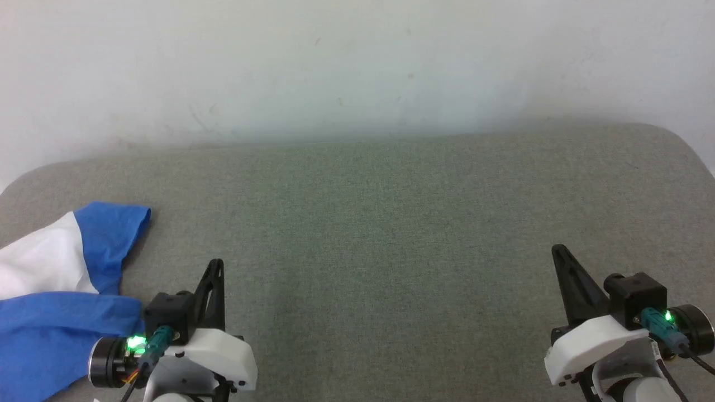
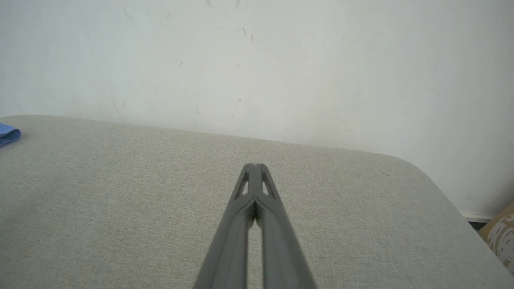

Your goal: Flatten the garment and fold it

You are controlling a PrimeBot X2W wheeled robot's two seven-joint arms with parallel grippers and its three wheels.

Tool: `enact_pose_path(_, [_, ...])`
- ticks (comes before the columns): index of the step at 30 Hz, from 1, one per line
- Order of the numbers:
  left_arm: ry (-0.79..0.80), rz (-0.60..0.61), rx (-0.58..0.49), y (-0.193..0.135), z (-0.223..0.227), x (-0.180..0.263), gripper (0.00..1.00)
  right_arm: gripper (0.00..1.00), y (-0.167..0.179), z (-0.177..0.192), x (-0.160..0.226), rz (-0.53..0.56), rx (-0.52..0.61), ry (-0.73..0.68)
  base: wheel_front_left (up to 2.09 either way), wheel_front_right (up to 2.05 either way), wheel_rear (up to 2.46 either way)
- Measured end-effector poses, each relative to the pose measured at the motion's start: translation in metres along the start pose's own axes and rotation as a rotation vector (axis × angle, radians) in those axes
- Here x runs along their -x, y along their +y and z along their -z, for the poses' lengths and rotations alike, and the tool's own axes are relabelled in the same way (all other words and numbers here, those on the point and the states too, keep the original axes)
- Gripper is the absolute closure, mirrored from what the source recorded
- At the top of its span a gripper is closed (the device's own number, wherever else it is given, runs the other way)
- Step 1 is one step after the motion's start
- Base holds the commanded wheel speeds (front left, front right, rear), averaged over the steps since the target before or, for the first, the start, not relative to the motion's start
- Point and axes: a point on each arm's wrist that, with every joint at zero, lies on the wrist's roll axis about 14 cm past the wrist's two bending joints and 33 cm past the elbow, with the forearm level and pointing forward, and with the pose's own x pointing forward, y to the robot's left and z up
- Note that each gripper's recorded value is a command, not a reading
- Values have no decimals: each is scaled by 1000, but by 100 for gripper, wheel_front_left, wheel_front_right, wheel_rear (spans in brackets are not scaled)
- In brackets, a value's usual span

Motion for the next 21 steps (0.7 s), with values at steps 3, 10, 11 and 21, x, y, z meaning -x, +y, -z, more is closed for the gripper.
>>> enact_pose_path(3, [0, 0, 0, 0, 0, 0, 100, 100, 0, 0, 0, 0, 0, 0, 0, 0, 0])
enact_pose_path(10, [0, 0, 0, 0, 0, 0, 100, 100, 0, 0, 0, 0, 0, 0, 0, 0, 0])
enact_pose_path(11, [0, 0, 0, 0, 0, 0, 100, 100, 0, 0, 0, 0, 0, 0, 0, 0, 0])
enact_pose_path(21, [0, 0, 0, 0, 0, 0, 100, 100, 0, 0, 0, 0, 0, 0, 0, 0, 0])
